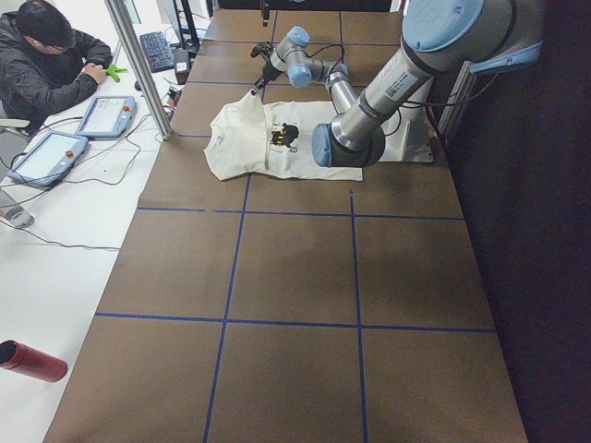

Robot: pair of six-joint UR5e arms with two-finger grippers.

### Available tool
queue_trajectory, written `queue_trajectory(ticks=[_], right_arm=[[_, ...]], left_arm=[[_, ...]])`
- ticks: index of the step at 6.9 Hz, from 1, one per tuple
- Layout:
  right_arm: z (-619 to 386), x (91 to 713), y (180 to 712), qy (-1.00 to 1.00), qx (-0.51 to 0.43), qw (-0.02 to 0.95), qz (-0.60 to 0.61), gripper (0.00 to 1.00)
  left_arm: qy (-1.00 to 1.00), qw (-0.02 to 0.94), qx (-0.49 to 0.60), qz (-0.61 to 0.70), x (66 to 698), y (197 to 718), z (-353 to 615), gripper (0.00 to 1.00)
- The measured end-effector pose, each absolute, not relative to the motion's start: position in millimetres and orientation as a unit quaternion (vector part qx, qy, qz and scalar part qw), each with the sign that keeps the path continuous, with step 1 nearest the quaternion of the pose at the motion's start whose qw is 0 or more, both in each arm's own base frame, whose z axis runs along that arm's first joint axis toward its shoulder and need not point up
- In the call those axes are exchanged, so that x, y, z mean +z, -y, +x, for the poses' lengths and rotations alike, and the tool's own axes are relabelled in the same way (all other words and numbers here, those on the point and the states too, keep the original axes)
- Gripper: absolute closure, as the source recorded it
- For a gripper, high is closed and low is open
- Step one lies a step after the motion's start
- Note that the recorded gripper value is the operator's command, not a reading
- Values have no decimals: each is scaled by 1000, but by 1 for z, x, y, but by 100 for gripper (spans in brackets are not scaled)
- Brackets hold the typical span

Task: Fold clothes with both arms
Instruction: 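Lift the sleeve with the left gripper and fold it across the chest, then release the sleeve and withdraw the left gripper while the right gripper approaches the shoulder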

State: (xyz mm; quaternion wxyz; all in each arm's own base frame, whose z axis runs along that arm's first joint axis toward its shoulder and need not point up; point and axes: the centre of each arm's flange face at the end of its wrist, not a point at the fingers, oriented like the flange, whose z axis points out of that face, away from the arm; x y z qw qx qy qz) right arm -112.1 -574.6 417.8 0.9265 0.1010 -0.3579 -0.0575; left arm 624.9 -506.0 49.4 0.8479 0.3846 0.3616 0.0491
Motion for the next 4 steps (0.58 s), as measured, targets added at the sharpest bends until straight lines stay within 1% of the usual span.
queue_trajectory(ticks=[1,2,4], right_arm=[[-112,418,575,356,-57,927,101,0],[-113,418,575,356,-57,927,101,0],[-115,415,576,358,-58,926,103,0]], left_arm=[[-377,841,49,385,52,498,636,26],[-393,835,45,382,57,491,650,0],[-438,819,13,371,61,486,661,0]])
